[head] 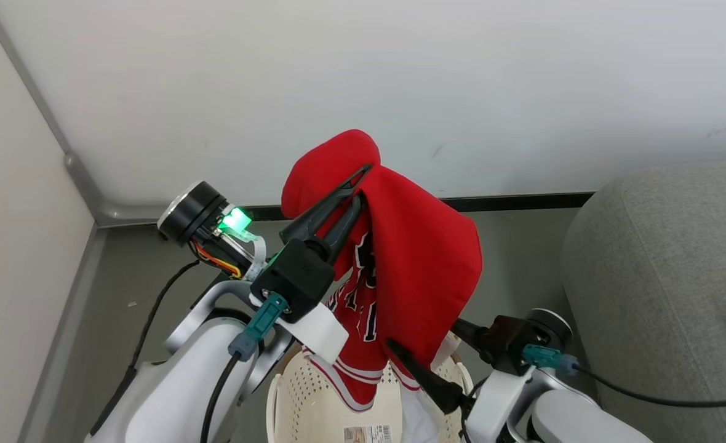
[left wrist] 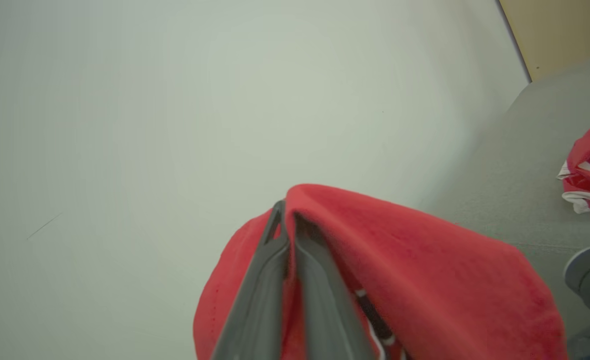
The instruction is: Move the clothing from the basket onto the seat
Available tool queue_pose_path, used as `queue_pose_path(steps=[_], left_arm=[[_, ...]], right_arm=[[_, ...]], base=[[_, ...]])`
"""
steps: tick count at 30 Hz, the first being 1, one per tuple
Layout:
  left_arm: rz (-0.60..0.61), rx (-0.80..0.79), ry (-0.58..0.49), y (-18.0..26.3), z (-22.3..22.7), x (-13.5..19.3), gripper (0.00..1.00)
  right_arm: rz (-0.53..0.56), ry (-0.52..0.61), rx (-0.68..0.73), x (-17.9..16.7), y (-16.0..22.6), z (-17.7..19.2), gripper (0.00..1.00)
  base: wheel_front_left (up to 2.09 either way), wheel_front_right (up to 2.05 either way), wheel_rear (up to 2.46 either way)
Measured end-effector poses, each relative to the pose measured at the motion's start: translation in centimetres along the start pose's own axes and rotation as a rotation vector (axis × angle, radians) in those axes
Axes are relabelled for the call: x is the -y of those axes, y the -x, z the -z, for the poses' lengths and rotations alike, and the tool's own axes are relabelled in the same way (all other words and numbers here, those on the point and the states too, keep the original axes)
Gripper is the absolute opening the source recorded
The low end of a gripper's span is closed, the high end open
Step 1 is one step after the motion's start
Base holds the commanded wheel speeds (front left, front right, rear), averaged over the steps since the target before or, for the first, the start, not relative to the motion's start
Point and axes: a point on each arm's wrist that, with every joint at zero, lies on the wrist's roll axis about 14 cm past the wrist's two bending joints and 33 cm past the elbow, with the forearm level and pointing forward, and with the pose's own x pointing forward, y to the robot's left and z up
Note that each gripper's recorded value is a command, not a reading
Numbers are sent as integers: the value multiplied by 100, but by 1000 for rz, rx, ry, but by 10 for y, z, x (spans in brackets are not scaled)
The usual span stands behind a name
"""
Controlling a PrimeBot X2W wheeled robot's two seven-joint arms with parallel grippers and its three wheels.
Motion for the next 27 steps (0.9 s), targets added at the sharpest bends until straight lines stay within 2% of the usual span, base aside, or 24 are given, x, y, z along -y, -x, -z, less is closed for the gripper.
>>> queue_pose_path(steps=[1,2,3,5,6,15,27], left_arm=[[3,-2,2,0,0,1,0],[3,-5,6,1,0,1,0],[1,-5,12,1,0,1,0],[-2,-11,20,1,0,1,0],[-3,-13,21,2,1,0,0],[-25,-66,41,5,16,-8,0],[-49,-197,177,20,63,6,0]], right_arm=[[-7,8,-2,-1,-3,-1,100],[-15,15,-3,-2,-5,-2,82],[-25,22,0,-4,-7,-3,49],[-41,31,8,-7,-12,-7,27],[-49,41,8,-8,-14,-8,0],[-52,47,5,-4,-13,-4,0],[145,-62,64,56,19,-12,0]], base=[[0,0,0],[0,0,0],[0,0,0],[0,0,0],[0,0,0],[0,0,0],[0,0,0]])
